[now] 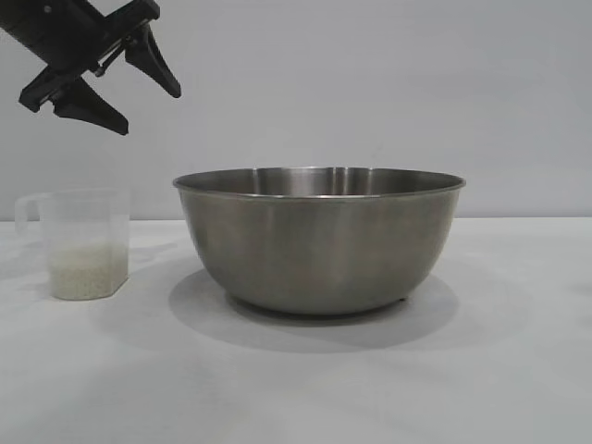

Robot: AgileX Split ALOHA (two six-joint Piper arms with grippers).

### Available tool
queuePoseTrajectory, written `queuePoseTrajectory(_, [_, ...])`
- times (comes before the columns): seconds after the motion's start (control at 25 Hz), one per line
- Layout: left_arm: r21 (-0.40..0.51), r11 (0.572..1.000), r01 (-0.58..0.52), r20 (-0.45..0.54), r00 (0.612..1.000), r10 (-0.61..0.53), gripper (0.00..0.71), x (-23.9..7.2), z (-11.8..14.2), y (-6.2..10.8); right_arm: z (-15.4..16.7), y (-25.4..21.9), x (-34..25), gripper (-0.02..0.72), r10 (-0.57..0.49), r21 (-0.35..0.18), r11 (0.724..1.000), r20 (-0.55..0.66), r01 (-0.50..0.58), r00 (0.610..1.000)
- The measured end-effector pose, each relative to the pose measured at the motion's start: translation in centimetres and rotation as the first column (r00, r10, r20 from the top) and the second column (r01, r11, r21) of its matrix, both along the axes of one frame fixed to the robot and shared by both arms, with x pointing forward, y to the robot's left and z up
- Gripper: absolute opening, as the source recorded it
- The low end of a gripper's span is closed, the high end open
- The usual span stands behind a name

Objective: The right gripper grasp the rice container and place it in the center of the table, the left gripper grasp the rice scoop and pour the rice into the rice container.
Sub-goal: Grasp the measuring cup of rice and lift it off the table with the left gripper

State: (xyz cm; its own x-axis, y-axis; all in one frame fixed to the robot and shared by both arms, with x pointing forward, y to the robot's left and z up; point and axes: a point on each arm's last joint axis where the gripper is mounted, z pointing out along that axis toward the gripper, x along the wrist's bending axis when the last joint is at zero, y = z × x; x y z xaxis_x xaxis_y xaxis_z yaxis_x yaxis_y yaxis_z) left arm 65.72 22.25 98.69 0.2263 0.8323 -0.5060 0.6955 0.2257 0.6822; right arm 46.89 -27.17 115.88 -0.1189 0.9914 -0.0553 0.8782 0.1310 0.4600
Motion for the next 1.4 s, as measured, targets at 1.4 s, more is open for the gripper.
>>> queuePoseTrajectory(1.4, [0.000, 1.000, 0.000, 0.000, 1.000, 0.000, 0.496, 0.0, 0.0, 0.0, -11.5, -2.4, -23.2, 0.566, 0.034, 0.109, 0.990, 0.462, -0.095, 0.886])
